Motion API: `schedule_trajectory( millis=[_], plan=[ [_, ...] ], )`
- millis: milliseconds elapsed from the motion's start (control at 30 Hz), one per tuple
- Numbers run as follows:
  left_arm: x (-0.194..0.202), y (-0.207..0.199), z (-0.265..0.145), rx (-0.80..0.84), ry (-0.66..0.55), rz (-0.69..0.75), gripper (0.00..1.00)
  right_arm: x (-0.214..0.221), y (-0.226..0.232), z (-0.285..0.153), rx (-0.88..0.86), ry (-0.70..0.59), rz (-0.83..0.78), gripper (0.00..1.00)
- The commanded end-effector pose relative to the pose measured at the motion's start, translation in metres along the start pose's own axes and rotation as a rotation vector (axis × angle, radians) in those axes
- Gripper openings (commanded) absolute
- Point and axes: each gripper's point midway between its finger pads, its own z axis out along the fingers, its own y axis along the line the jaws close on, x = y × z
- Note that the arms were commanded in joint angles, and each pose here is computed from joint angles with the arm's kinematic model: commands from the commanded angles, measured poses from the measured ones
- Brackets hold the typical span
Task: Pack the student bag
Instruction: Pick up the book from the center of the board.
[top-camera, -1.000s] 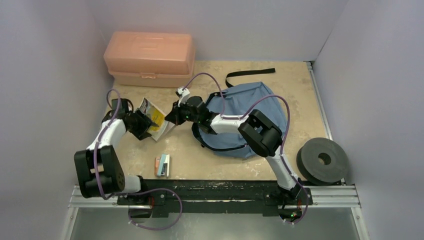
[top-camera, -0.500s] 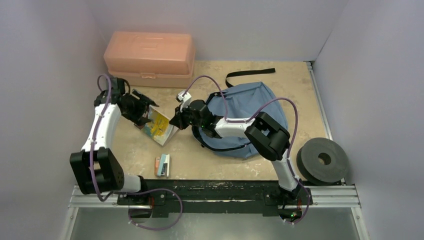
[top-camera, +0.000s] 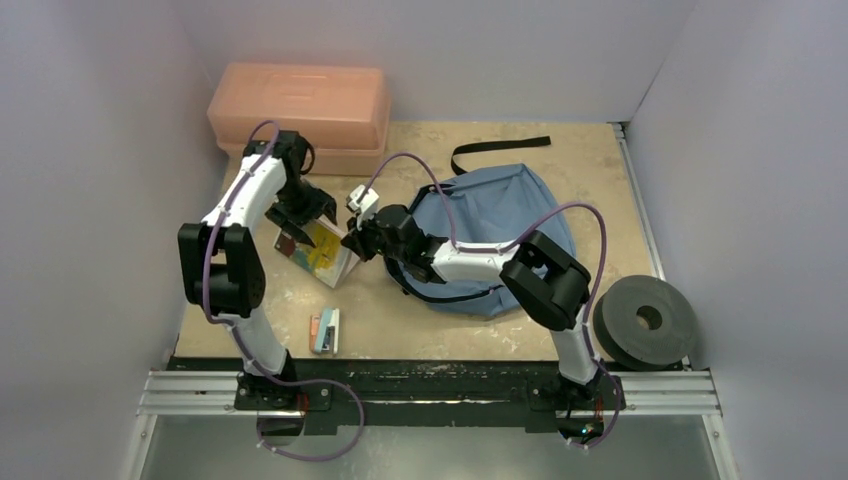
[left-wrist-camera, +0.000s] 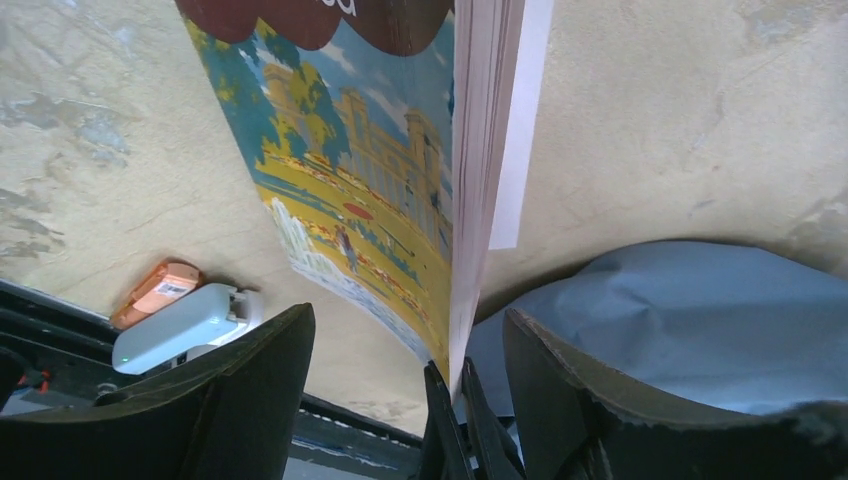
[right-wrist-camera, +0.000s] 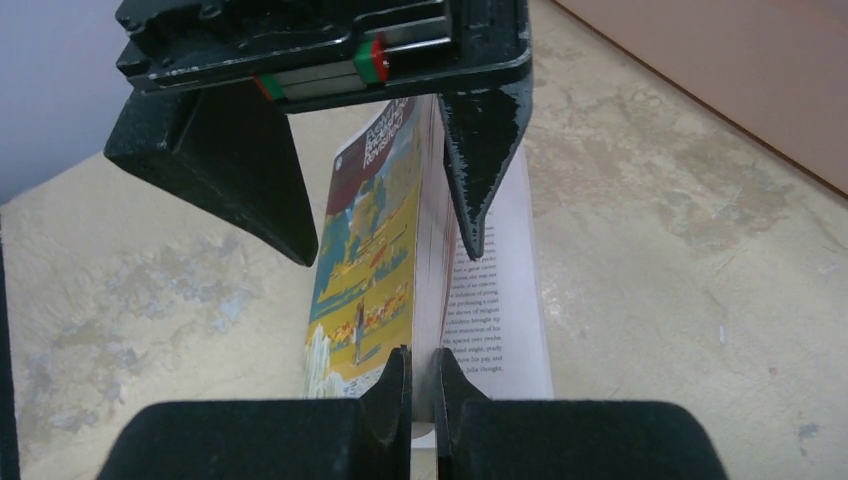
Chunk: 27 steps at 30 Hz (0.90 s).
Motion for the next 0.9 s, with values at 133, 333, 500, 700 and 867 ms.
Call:
schedule_trajectory(
  millis=[133,333,500,700,867],
  plan=[
    [-0.008,0.016,-0.001,-0.219,-0.159,0.071,0.65,-0.05,0.002,-0.016,0.096,-0.125,-0.154,0.0],
    [-0.014,0.02,0.0,-0.248,-0.204,0.117,0.55,-0.06,0.01,-0.027,0.145,-0.165,-0.235,0.0],
    [-0.02,0.024,-0.005,-0.231,-0.257,0.133,0.26,-0.062,0.02,-0.03,0.149,-0.175,-0.253,0.0],
    [-0.025,0.031,-0.019,-0.193,-0.323,0.17,0.0,-0.074,0.032,-0.037,0.126,-0.178,-0.213,0.19],
    [-0.023,0.037,-0.032,-0.105,-0.357,0.237,0.0,-0.092,0.046,-0.054,0.075,-0.154,-0.081,0.44]
  ],
)
